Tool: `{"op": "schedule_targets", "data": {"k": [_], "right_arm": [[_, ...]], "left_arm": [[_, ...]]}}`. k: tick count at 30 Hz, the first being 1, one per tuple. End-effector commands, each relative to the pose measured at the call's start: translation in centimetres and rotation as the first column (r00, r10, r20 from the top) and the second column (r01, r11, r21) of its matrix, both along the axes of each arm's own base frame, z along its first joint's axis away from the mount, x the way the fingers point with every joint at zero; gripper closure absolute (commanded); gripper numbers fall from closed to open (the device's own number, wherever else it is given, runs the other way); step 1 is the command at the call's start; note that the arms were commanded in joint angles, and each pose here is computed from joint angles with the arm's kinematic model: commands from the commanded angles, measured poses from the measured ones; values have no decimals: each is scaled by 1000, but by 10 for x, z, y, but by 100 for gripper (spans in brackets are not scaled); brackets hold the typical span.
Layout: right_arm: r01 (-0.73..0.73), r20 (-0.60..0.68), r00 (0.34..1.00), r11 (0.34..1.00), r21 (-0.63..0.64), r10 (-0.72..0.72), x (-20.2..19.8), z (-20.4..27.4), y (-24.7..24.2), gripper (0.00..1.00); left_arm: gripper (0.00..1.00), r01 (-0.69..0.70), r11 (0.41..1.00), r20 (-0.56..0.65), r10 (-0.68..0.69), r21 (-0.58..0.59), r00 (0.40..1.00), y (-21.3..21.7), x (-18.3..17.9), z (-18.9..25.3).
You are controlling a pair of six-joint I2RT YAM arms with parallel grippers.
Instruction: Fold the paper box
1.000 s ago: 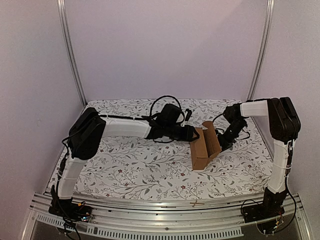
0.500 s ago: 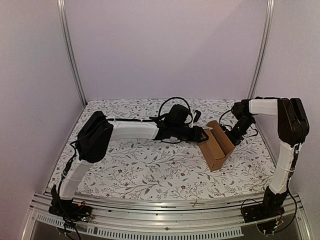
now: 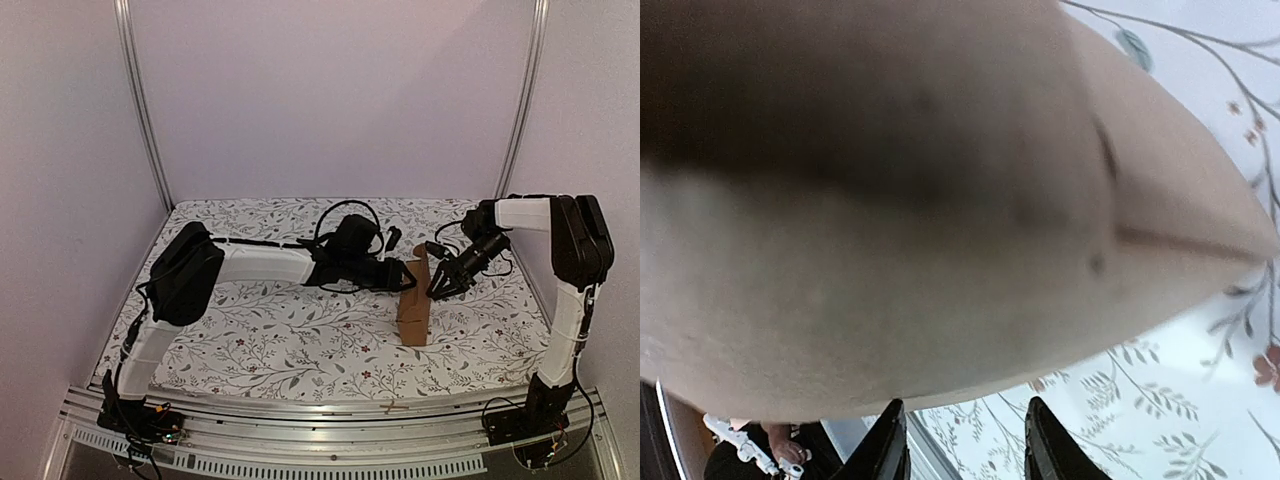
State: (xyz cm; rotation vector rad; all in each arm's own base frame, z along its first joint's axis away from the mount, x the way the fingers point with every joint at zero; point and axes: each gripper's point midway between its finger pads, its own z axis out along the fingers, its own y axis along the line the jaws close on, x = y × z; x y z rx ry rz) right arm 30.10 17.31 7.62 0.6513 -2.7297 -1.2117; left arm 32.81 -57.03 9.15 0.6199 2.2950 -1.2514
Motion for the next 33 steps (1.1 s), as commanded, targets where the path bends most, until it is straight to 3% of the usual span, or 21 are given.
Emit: {"op": "schedule_targets", "data": {"k": [1, 8, 19, 33], "right_arm": [[-58, -59, 996, 987, 151, 68, -5, 8, 48, 63], [-141, -73, 985, 977, 159, 154, 0, -4, 100, 63], [-204, -40, 976, 962, 179, 215, 11, -14, 158, 63], [-102, -2, 995, 993, 51, 103, 21, -14, 79, 61]], "left_arm": [[53, 5, 1000, 38, -6, 7, 999, 18, -14, 18], [53, -46, 996, 4, 46, 79, 999, 70, -24, -2], [53, -111, 993, -23, 112, 43, 993, 123, -39, 14], [53, -94, 994, -23, 95, 50, 995, 109, -42, 17]]}}
